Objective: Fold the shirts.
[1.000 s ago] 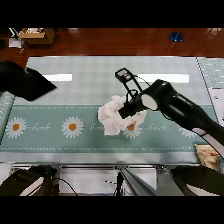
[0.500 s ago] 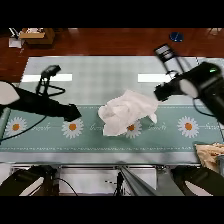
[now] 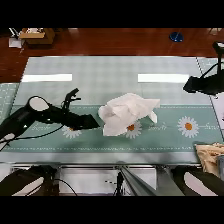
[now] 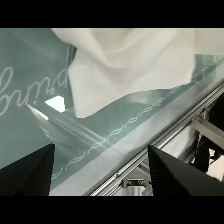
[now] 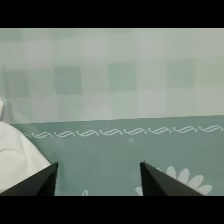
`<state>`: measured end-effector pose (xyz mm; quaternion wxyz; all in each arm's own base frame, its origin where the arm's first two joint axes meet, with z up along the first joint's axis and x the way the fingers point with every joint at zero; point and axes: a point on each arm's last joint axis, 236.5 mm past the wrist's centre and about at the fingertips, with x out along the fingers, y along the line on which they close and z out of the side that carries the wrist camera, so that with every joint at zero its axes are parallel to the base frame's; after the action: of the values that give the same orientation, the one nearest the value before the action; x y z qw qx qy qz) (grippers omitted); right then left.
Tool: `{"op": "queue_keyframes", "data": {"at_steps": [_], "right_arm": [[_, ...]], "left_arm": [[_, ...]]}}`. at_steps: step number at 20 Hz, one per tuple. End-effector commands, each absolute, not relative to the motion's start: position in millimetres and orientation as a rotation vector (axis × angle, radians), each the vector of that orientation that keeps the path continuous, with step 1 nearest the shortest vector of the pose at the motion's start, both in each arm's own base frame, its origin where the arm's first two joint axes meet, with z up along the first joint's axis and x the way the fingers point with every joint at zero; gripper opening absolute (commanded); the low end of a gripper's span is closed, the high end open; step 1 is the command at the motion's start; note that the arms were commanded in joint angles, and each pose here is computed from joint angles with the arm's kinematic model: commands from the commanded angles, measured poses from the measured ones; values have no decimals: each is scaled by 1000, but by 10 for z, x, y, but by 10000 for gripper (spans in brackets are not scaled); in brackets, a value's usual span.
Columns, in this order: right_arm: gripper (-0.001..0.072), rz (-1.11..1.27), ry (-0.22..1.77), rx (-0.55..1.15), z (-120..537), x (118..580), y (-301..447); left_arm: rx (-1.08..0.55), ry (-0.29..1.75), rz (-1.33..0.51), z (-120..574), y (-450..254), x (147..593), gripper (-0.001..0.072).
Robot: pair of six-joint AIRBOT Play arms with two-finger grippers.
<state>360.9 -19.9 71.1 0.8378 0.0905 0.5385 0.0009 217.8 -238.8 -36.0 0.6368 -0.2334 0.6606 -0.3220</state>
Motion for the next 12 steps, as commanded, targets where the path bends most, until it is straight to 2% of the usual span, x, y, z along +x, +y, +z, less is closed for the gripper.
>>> {"op": "queue_keyframes", "data": {"at_steps": [1,3,8,10,12], "right_arm": [[590,67,1139,335,577,3602,-210],[589,69,1170,331,433,3530,-221],[576,82,1231,347,177,3378,-161],[576,82,1228,347,176,3383,-163],[576,78,1218,347,182,3407,-171]], "left_arm": [[-617,1590,-778,-575,-2605,2075,692],[-653,1612,-804,-645,-2739,2037,692],[-721,1610,-739,-851,-2944,2111,690],[-721,1635,-718,-928,-2976,2066,661],[-740,1668,-669,-1021,-2989,2043,407]]}}
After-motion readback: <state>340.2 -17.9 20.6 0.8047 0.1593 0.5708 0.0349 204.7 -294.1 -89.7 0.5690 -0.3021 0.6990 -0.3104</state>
